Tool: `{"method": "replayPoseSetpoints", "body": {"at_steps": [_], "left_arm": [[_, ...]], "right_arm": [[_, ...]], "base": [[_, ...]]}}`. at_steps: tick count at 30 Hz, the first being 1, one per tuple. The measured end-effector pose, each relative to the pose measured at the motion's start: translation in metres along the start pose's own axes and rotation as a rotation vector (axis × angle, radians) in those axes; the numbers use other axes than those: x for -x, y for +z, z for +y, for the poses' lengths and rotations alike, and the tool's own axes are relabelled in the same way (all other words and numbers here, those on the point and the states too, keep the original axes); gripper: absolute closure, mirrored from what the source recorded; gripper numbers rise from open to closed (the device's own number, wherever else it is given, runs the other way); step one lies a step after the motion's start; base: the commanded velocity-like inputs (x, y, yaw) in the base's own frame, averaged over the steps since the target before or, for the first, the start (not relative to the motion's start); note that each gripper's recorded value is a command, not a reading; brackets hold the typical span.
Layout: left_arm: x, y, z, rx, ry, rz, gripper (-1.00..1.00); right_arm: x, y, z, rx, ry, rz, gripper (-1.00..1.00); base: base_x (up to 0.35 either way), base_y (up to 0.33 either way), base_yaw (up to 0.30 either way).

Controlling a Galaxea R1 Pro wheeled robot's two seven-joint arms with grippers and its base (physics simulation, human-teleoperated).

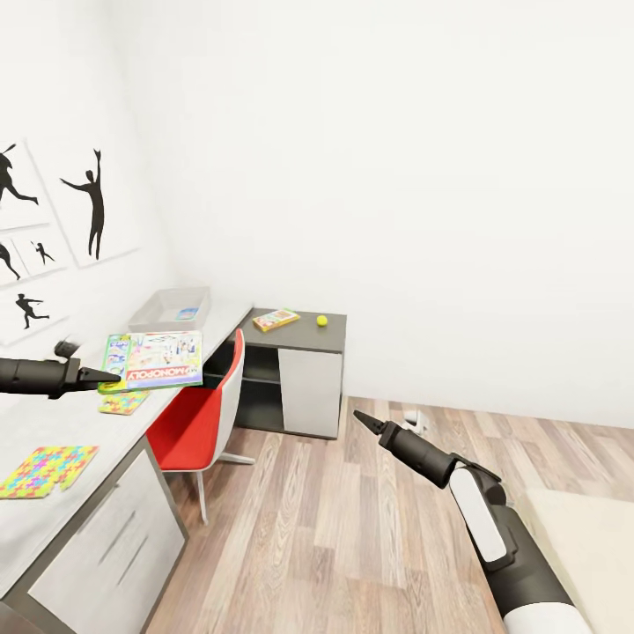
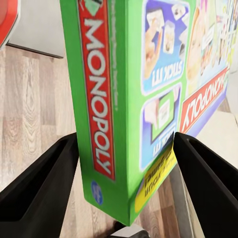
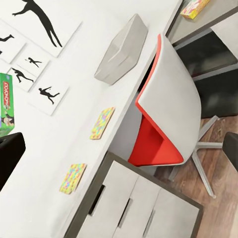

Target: Put all the toys in the child's room - the three board games (two on the bed and one on the table), the two jigsaw puzzles on the table, and the tennis ball on the table - inside the toy box on the table in the child's room.

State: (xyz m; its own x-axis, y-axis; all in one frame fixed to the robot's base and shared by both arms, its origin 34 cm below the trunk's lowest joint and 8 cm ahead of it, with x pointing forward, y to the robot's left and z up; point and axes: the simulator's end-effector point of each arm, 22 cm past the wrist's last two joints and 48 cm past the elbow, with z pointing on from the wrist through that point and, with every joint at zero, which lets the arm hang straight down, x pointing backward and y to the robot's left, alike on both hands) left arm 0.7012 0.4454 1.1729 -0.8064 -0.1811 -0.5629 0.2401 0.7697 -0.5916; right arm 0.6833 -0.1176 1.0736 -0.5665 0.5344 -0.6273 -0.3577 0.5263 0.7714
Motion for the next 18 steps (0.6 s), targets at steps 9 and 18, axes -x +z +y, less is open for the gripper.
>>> {"method": "replayPoseSetpoints", "body": {"at_steps": [9,18], "left_arm": [[-0.001,0.0,0.0,0.0,0.001,0.001,1.0],[-0.001,0.001,0.0,-0.001,0.0,0.002,1.0]], "right_arm": [[0.0,0.0,0.0,-0.001,0.0,0.0,-1.0],[0.005,0.001,0.016,0.027,-0.033,-0.005,-1.0]], "base": [[0.027,0.0,0.161],[0.29,0.0,0.016]]}}
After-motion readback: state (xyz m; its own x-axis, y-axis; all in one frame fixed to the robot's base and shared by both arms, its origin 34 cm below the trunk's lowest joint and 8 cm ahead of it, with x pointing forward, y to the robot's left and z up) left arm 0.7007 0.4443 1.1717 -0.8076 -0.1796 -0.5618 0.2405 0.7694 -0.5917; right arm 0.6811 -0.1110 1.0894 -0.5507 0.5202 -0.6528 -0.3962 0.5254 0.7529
